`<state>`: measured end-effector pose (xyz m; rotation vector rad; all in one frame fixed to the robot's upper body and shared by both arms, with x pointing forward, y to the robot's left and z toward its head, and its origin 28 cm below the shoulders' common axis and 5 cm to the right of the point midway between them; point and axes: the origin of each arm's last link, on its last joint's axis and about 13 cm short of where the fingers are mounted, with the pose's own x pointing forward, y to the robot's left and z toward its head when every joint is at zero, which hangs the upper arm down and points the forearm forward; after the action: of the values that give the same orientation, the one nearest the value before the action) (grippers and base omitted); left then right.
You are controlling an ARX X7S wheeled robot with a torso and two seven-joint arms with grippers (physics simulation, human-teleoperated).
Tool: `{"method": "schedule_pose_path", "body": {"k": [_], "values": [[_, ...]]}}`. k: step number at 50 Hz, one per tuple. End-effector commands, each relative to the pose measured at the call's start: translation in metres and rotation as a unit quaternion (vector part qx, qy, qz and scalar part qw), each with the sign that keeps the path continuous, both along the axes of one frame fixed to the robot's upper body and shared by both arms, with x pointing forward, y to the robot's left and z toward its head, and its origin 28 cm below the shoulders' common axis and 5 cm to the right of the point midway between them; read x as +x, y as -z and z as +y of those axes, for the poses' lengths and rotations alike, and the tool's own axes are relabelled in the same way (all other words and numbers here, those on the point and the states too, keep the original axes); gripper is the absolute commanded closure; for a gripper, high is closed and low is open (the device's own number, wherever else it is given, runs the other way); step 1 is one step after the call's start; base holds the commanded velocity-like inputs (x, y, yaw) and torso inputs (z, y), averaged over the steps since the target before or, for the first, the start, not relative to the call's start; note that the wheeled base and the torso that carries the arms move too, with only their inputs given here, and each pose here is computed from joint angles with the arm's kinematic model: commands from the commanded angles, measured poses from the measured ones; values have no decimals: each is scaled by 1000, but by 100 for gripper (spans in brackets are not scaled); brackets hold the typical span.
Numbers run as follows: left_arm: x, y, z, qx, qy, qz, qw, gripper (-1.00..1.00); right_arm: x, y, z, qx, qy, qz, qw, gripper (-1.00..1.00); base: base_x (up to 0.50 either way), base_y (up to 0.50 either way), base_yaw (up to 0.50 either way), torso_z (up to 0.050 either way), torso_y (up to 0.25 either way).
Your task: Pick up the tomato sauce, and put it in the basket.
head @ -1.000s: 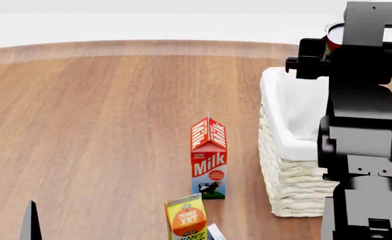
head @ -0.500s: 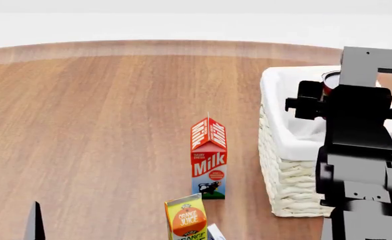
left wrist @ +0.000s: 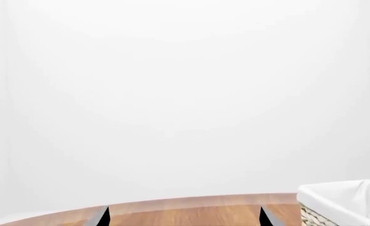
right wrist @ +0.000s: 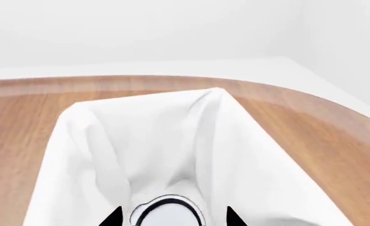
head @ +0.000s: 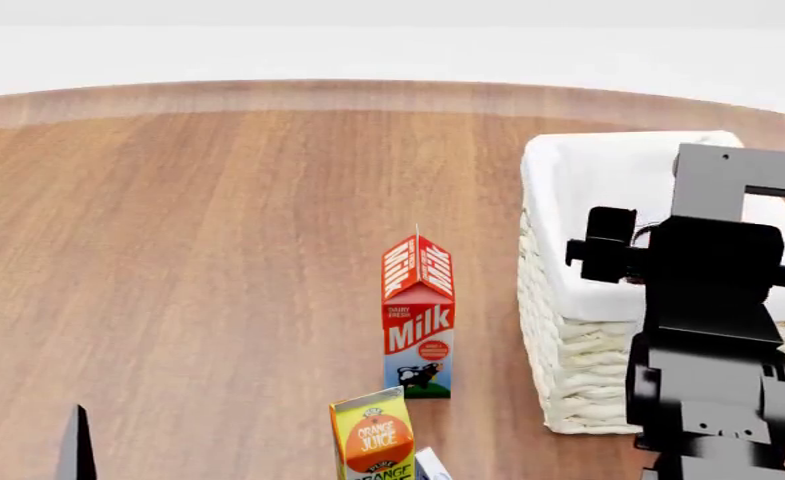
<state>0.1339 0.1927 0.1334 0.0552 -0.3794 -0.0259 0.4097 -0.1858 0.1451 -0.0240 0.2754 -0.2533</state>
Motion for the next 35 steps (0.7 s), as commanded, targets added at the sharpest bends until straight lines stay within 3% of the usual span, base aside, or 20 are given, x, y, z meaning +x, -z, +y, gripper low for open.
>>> {"method": "schedule_pose_path", "body": {"k": [1,11,20,23,27,30,35], "values": [[0,1,-1,1,1,2,1000,-100,-1,1,0,-3,-3,3,1000,-100,0,0,0,0,0],[0,0,0,0,0,1,1000,-100,1,-2,0,-3,-4,-12,1000,-100,0,0,0,0,0],[0,1,0,0,0,1,1000,-100,17,-44,14,14,-46,-136,990,-100,0,0,0,0,0],[0,1,0,0,1,2,1000,-100,20,-50,17,-19,-54,-166,984,-100,0,0,0,0,0],[0,0,0,0,0,1,1000,-100,21,-58,19,7,-64,-203,977,-100,0,0,0,0,0],[0,1,0,0,0,2,1000,-100,7,-56,22,19,-72,-212,974,-100,0,0,0,0,0],[0,1,-1,1,0,2,1000,-100,-30,-71,28,24,-98,-274,956,-100,0,0,0,0,0]]}}
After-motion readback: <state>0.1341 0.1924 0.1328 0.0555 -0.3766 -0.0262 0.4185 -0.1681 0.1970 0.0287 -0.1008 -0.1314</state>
